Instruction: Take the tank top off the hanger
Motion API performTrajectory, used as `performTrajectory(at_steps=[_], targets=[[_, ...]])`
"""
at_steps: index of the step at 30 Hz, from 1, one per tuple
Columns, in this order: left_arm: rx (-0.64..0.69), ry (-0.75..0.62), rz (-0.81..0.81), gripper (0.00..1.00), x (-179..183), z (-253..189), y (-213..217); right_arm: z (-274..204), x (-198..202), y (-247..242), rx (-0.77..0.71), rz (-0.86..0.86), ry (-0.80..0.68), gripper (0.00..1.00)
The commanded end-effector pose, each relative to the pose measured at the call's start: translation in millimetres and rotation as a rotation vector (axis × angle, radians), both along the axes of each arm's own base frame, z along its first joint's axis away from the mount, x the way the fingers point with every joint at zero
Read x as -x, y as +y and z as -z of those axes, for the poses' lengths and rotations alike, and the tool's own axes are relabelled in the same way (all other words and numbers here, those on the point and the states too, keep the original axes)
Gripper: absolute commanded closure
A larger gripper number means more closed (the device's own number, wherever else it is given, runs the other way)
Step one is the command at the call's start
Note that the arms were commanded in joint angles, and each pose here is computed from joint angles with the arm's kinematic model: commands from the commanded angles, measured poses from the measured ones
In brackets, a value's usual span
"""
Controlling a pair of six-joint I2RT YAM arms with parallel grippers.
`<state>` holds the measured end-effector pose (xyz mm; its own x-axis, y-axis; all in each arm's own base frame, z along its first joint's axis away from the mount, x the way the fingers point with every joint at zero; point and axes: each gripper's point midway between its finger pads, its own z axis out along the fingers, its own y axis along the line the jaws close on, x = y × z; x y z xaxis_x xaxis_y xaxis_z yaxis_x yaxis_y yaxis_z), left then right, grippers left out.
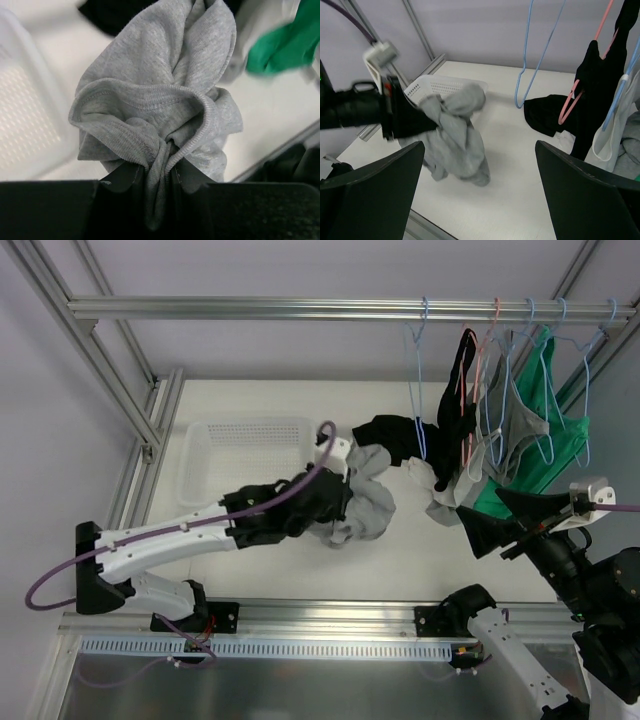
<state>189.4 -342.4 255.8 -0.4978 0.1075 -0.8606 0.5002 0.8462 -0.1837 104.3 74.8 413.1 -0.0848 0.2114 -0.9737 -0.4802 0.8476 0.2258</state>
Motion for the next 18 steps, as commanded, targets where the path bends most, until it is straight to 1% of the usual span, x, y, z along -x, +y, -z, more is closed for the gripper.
performTrajectory(at_steps=[1,2,3,5,6,9,10,11,12,13,15,17,18], targets=[[-0.053,-0.095,-0.165,1.0,-44.0,-33.5,45.9,-11.6,-4.6,-3.4,-0.001,0.023,-0.049,0.01],[-0.049,-0.099,-0.202,1.0,-53.9,-39.8,56.3,-12.6,-6.1,-2.6,0.001,0.022,-0.049,0.01],[-0.03,-0.108,-0.27,1.0,-71.8,-51.6,75.4,-13.4,-8.0,-1.6,0.001,0.022,-0.048,0.01],[-0.007,-0.139,-0.331,1.0,-84.8,-69.6,97.9,-13.4,-14.9,1.8,0.01,0.019,-0.036,0.01],[0.011,-0.15,-0.388,1.0,-98.6,-80.0,116.2,-12.8,-17.2,2.7,0.014,0.019,-0.031,0.0],[0.023,-0.156,-0.484,1.0,-119.8,-88.1,147.5,-10.2,-27.2,7.0,0.022,0.018,-0.012,0.01],[0.022,-0.141,-0.553,1.0,-135.9,-83.6,170.2,-9.0,-29.0,8.4,0.024,0.015,-0.01,0.01],[0.029,-0.117,-0.574,1.0,-142.6,-76.8,177.0,-9.3,-33.1,10.5,0.024,0.014,-0.008,0.0],[0.062,-0.061,-0.567,1.0,-145.8,-63.1,176.0,-6.9,-36.4,12.2,0.027,0.012,-0.003,0.01],[0.074,-0.029,-0.604,1.0,-152.8,-53.4,188.5,-5.7,-38.8,12.8,0.026,0.015,0.003,0.01],[0.076,0.026,-0.636,1.0,-150.0,-28.1,191.6,-1.9,-49.3,13.2,0.034,0.038,0.028,0.01],[0.044,0.052,-0.675,1.0,-151.5,-7.1,197.0,0.0,-56.3,14.5,0.046,0.045,0.045,0.01],[0.027,0.081,-0.686,1.0,-151.7,7.8,198.8,6.3,-66.0,18.3,0.064,0.046,0.076,0.01]])
